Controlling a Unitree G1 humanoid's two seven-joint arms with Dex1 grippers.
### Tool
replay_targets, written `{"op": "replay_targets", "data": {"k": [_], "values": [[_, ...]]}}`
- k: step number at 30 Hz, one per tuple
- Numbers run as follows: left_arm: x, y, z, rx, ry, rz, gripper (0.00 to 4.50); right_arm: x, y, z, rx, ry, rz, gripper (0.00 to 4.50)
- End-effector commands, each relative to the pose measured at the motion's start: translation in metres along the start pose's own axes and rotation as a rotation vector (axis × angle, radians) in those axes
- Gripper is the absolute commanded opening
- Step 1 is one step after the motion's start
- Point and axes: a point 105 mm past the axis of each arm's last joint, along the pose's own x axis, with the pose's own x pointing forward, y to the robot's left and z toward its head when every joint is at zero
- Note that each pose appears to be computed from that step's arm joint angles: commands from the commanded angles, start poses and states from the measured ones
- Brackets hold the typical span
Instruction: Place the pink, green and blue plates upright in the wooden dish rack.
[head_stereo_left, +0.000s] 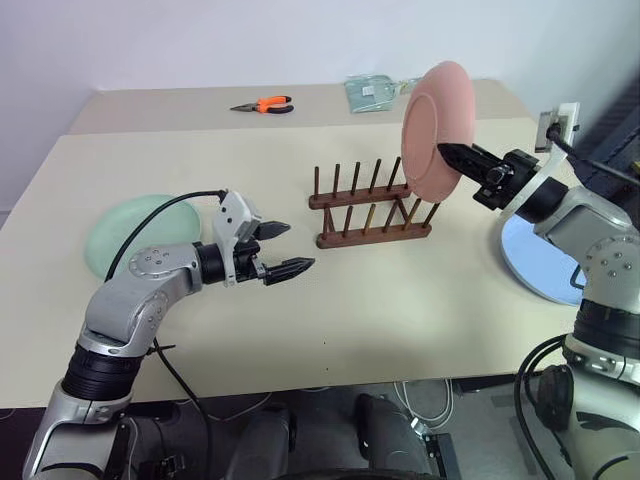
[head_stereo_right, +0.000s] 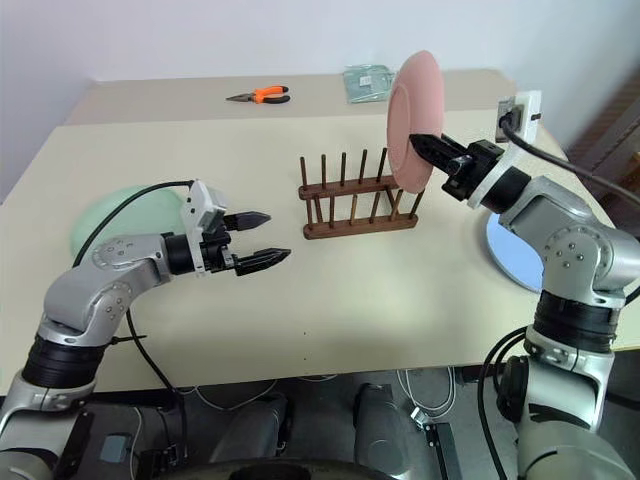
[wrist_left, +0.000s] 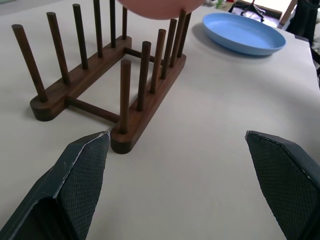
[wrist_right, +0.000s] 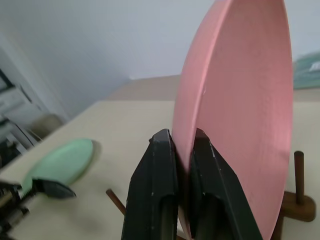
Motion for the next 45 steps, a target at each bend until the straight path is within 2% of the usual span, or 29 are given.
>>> {"op": "replay_targets", "data": {"k": [1, 4, 7, 10, 12, 14, 17, 20, 24, 27, 29, 32, 37, 39, 41, 43, 45], "values": [[0.000, -0.003, 0.002, 0.017, -0.001, 0.006, 4.50, 0.000, -0.001, 0.022, -0.070, -0.041, -0.020, 1.56], [-0.003, 0.002, 0.001, -0.009, -0.011, 0.034, 4.50, 0.001, -0.007, 0.029, -0.199, -0.041, -0.084, 3.10], [-0.010, 0.026, 0.001, 0.005, -0.024, 0.185, 4.50, -0.003, -0.012, 0.045, -0.395, -0.086, -0.165, 3.10], [-0.032, 0.079, -0.003, -0.057, -0.048, 0.494, 4.50, -0.012, -0.018, 0.073, -0.586, -0.171, -0.282, 3.10], [-0.059, 0.117, -0.003, -0.128, -0.085, 0.757, 4.50, -0.015, -0.007, 0.086, -0.666, -0.195, -0.254, 3.65], [-0.100, 0.150, -0.006, -0.217, -0.130, 1.051, 4.50, -0.013, 0.016, 0.092, -0.784, -0.198, -0.176, 4.45], [-0.156, 0.176, -0.026, -0.330, -0.091, 1.393, 4.50, -0.006, 0.048, 0.087, -0.867, -0.188, -0.048, 4.49], [-0.195, 0.179, -0.036, -0.350, -0.036, 1.596, 4.50, 0.005, 0.081, 0.054, -0.884, -0.085, 0.149, 4.49], [-0.215, 0.173, -0.052, -0.414, 0.048, 1.697, 4.50, 0.015, 0.096, 0.021, -0.852, -0.008, 0.266, 4.49], [-0.219, 0.163, -0.069, -0.496, 0.102, 1.688, 4.50, 0.020, 0.101, 0.002, -0.831, 0.027, 0.304, 4.49], [-0.209, 0.156, -0.082, -0.608, 0.096, 1.611, 4.50, 0.023, 0.104, -0.004, -0.820, 0.031, 0.317, 4.49], [-0.197, 0.147, -0.090, -0.706, 0.076, 1.541, 3.63, 0.026, 0.106, -0.009, -0.821, 0.032, 0.325, 4.50], [-0.195, 0.144, -0.088, -0.773, 0.003, 1.557, 1.09, 0.029, 0.108, -0.015, -0.815, 0.059, 0.347, 4.50], [-0.181, 0.149, -0.071, -0.709, -0.050, 1.511, 0.07, 0.030, 0.112, -0.022, -0.825, 0.088, 0.375, 4.50], [-0.159, 0.153, -0.037, -0.586, -0.159, 1.415, 0.03, 0.034, 0.118, -0.029, -0.860, 0.097, 0.393, 4.50], [-0.133, 0.152, 0.011, -0.471, -0.308, 1.290, 0.03, 0.041, 0.126, -0.039, -0.947, 0.108, 0.409, 4.50], [-0.106, 0.144, 0.050, -0.396, -0.398, 1.170, 0.03, 0.049, 0.134, -0.050, -1.035, 0.115, 0.436, 4.50]]}}
